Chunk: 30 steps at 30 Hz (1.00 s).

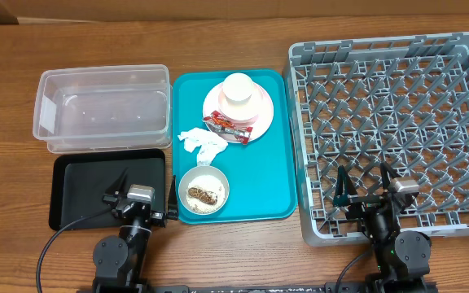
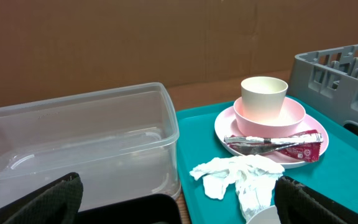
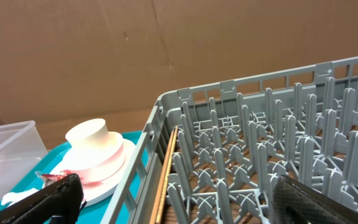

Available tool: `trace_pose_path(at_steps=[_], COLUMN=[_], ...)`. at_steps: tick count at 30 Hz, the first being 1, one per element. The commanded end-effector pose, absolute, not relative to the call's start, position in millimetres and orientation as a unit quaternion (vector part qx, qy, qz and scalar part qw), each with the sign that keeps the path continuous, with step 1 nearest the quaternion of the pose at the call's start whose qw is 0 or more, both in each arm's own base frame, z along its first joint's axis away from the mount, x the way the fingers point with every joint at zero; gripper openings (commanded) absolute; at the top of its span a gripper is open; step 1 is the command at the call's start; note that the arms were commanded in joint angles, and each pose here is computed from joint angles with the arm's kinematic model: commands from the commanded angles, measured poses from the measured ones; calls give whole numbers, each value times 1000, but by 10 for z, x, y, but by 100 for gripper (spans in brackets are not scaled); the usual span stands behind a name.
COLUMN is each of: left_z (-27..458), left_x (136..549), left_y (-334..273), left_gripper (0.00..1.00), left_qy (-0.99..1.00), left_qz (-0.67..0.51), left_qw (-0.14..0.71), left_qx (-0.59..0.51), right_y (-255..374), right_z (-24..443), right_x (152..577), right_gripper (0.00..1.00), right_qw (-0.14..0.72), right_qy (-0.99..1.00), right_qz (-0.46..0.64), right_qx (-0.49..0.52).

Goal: Sort waste into correct bins and load items into the dishwasher

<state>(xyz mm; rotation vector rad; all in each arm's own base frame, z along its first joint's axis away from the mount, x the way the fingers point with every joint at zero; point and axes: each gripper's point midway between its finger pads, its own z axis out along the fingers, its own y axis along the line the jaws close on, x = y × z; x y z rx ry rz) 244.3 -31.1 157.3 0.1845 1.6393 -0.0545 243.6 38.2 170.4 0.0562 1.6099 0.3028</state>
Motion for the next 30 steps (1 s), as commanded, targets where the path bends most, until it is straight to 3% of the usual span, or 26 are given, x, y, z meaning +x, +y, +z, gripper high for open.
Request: trace_pose_path(at_steps=[1,30], left_z=[1567,1569], left_x=[2445,2443], left_y=[-284,-298], left_gripper=[100,100], left_qy=[728,728], left_qz=[-16,-20], left_qw=[680,681], left_qx=[82,83], right_y=[381,380], right_z=[1696,1696], right_x=[2436,2436], right_gripper=[100,100], right_qw=[685,685], right_qy=[715,715], right_qz=[136,135], right_qx=[26,26])
